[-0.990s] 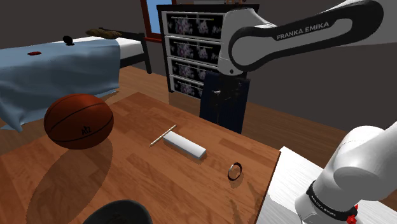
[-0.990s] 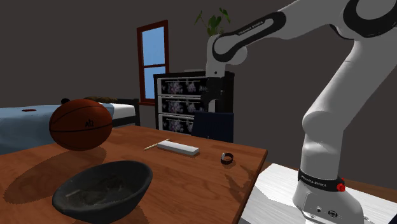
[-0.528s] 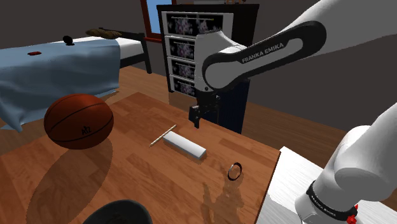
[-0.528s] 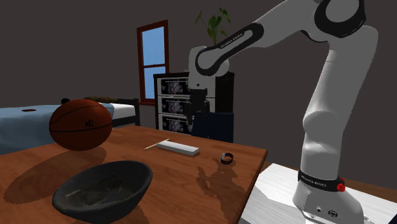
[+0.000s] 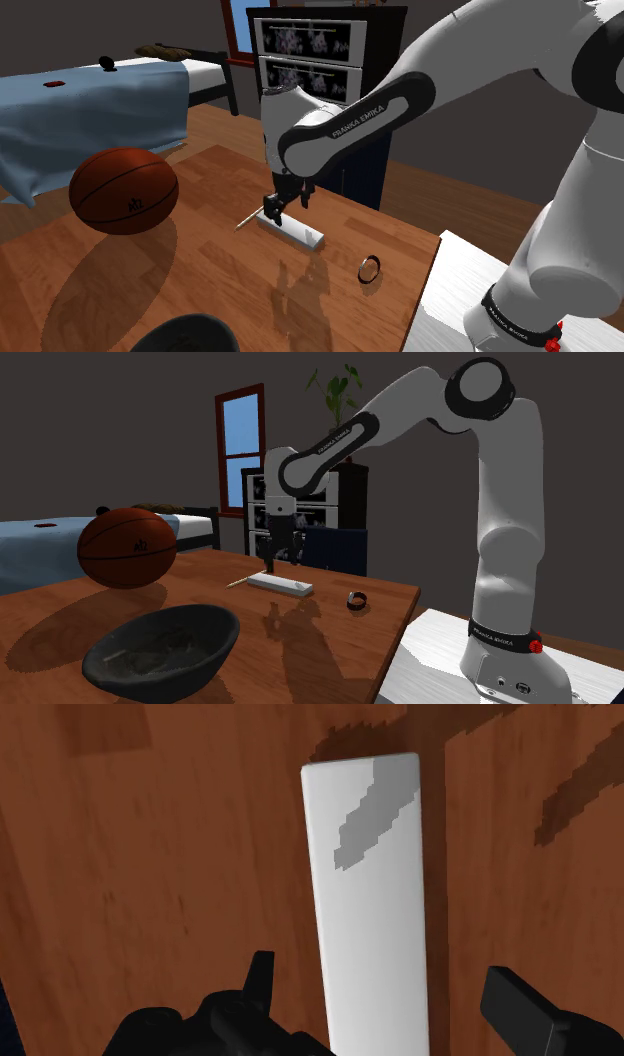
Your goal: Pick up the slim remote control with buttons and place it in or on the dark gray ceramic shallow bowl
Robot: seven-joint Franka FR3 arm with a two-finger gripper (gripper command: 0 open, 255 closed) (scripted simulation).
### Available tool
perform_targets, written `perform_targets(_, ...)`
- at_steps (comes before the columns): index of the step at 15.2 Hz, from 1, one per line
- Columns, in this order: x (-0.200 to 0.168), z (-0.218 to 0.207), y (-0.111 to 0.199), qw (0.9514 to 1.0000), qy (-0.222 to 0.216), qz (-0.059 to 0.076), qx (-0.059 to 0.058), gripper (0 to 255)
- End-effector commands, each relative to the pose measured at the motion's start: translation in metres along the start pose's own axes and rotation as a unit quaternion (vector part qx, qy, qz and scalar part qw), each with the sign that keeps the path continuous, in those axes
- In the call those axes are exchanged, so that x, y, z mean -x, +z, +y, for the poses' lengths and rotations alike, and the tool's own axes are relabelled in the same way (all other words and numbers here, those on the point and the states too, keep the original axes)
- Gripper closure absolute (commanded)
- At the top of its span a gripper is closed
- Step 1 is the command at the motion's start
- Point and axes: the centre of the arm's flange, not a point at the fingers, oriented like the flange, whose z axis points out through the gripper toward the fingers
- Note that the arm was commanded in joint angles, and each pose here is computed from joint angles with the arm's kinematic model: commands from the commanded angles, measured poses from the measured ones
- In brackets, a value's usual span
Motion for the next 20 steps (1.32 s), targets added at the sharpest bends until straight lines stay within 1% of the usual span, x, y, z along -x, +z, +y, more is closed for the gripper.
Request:
perform_targets(1,-0.008,-0.007,0.015,1.0,-0.003,-0.001,0.001,0)
perform_targets(8,-0.008,-0.007,0.049,1.0,-0.003,-0.001,0.001,0)
perform_targets(15,-0.008,-0.007,0.049,1.0,-0.003,-0.001,0.001,0)
perform_targets(16,-0.008,-0.007,0.049,1.0,-0.003,-0.001,0.001,255)
perform_targets(20,-0.007,-0.007,0.049,1.0,-0.003,-0.001,0.001,255)
